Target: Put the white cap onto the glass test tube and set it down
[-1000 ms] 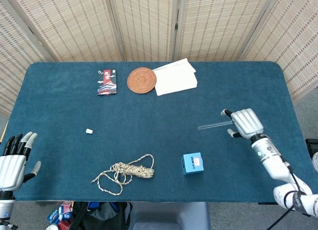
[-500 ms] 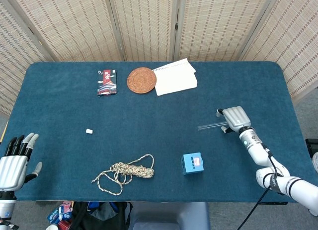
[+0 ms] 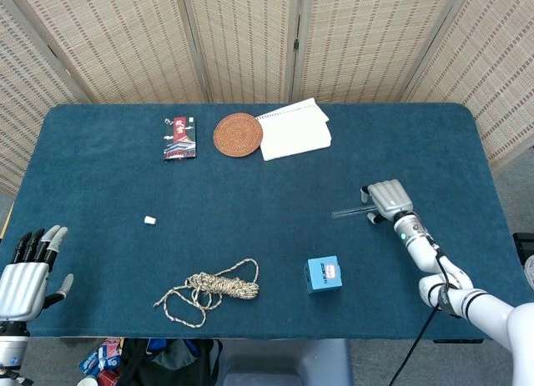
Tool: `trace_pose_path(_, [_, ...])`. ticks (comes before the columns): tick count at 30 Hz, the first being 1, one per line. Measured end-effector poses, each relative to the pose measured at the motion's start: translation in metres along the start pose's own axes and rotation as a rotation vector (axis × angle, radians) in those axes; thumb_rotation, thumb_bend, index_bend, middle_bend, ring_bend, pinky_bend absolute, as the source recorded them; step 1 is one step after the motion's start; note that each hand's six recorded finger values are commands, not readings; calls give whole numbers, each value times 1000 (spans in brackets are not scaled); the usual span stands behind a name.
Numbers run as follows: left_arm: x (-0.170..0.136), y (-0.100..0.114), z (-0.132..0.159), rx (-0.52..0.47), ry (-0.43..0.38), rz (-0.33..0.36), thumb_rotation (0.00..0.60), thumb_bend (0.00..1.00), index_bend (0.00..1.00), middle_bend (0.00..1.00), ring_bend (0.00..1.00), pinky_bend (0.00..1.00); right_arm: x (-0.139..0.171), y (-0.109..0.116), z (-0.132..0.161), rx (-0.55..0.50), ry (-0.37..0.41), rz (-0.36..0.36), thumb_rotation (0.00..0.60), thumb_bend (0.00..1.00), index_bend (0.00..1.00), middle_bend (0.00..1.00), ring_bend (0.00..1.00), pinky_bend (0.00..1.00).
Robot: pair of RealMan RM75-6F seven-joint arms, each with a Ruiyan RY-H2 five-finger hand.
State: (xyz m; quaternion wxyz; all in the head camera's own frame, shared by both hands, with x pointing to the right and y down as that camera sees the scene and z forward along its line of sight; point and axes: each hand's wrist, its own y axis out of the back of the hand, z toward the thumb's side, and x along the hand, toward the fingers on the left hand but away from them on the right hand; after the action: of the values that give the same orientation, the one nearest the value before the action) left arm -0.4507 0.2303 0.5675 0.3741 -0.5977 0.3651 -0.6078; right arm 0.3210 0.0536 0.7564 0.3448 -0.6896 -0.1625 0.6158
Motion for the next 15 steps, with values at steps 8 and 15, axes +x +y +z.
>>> trace_pose_path(8, [2, -2, 1, -1, -6, -3, 600, 337, 54, 29, 13, 5, -5, -6, 1, 11, -4, 14, 600, 268, 441, 953, 1000, 1000])
trace_pose_path(15, [2, -3, 0, 0, -1, -7, 600, 337, 54, 29, 13, 5, -9, -8, 0, 22, -11, 26, 600, 280, 453, 953, 1000, 1000])
